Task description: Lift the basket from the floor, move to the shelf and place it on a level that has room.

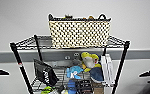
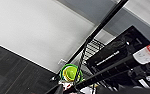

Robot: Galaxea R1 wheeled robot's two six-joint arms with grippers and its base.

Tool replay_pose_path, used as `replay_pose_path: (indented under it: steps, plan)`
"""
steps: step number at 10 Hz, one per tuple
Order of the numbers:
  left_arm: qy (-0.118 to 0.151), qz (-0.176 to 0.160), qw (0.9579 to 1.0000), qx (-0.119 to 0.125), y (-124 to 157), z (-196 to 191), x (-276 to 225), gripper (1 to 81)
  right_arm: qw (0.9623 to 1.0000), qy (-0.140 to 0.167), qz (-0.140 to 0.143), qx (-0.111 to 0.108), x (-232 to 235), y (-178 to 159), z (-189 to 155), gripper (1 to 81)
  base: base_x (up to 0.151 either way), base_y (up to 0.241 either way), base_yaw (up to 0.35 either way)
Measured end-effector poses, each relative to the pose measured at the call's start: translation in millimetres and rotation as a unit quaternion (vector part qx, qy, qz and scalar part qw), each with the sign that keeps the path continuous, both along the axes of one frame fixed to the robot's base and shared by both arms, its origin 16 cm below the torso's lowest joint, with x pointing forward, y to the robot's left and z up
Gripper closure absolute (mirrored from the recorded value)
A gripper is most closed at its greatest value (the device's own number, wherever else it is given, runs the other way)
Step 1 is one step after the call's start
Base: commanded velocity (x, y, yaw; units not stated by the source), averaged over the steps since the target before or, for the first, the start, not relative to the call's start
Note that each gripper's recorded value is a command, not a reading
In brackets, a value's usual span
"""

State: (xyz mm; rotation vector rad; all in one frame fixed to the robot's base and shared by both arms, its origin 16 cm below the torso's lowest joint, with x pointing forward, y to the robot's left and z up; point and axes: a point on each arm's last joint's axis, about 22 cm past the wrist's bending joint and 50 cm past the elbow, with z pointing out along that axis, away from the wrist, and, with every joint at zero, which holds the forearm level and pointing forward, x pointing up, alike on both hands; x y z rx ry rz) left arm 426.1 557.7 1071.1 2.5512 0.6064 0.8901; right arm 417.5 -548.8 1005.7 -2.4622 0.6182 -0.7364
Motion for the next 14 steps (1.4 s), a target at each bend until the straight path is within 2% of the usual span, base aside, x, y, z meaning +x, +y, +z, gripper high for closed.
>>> replay_pose_path:
  steps: [2,6,11,14]
  plan:
    - [0.018,-0.010,0.9998,0.001,-9,-42,-5,1.0,0.9995,0.029,0.012,-0.009,-13,2,-41,1.0,0.000,0.000,0.000]
    - [0.076,-0.028,0.9967,0.001,-25,-144,-34,1.0,0.9945,0.101,0.025,-0.013,-56,14,-143,1.0,0.000,0.000,0.000]
    - [0.131,-0.069,0.9887,-0.024,-75,-268,-94,1.0,0.9879,0.147,0.051,0.001,-111,61,-247,1.0,0.000,0.000,0.000]
    - [0.152,-0.102,0.9817,-0.052,-124,-334,-131,1.0,0.9841,0.163,0.068,0.019,-146,102,-299,1.0,0.000,0.000,0.000]
